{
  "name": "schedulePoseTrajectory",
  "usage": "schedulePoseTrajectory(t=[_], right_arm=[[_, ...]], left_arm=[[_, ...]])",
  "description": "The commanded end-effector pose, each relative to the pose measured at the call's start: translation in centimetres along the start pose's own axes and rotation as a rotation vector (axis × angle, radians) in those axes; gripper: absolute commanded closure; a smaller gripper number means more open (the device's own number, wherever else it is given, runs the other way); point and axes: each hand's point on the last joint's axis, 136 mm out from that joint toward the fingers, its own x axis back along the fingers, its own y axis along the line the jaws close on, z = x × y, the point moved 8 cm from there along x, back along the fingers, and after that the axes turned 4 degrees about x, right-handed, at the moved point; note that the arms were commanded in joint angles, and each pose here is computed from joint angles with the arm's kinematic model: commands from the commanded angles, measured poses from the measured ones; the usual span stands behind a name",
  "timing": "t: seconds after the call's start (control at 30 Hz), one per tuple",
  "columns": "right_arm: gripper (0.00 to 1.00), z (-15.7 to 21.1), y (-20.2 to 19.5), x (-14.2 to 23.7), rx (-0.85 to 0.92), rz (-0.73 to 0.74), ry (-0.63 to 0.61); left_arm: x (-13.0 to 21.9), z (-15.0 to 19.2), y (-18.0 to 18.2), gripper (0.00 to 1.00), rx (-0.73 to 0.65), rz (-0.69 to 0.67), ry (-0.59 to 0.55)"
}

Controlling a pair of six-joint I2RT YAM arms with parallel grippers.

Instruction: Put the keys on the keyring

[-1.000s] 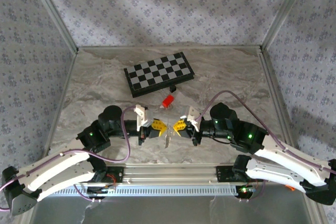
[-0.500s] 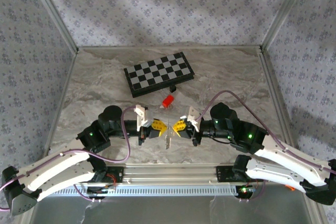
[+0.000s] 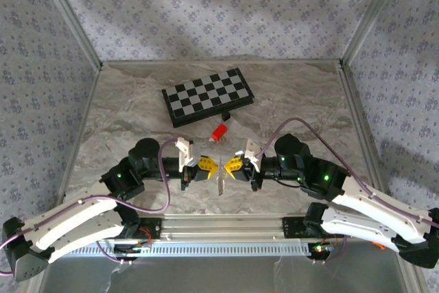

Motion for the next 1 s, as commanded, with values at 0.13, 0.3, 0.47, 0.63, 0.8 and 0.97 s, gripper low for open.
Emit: schedulePoseTrajectory(t=[0.13, 0.3, 0.47, 0.63, 0.8, 0.97], right_arm=[[1.00, -1.04, -0.07, 0.83, -0.004, 0.013, -0.040], [1.00, -0.99, -0.07, 0.55, -0.007, 0.003, -0.041], [1.00, -0.86, -0.09, 0.61, -0.007, 0.007, -0.037], [1.00, -0.77, -0.19, 0.73, -0.005, 0.020, -0.031], [1.00, -0.72, -0.19, 0.74, -0.004, 0.017, -0.029], [1.00, -0.83, -0.17, 0.60, -0.004, 0.008, -0.032]], left_arm=[[0.44, -1.55, -0.80, 1.00, -0.056, 0.033, -0.059], [0.49, -1.51, -0.81, 1.00, -0.054, 0.030, -0.059], [0.49, -1.51, -0.84, 1.00, -0.054, 0.030, -0.060], [0.42, -1.49, -0.81, 1.00, -0.054, 0.032, -0.059], [0.37, -1.45, -0.77, 1.00, -0.052, 0.031, -0.057], [0.33, -1.48, -0.79, 1.00, -0.054, 0.032, -0.058]])
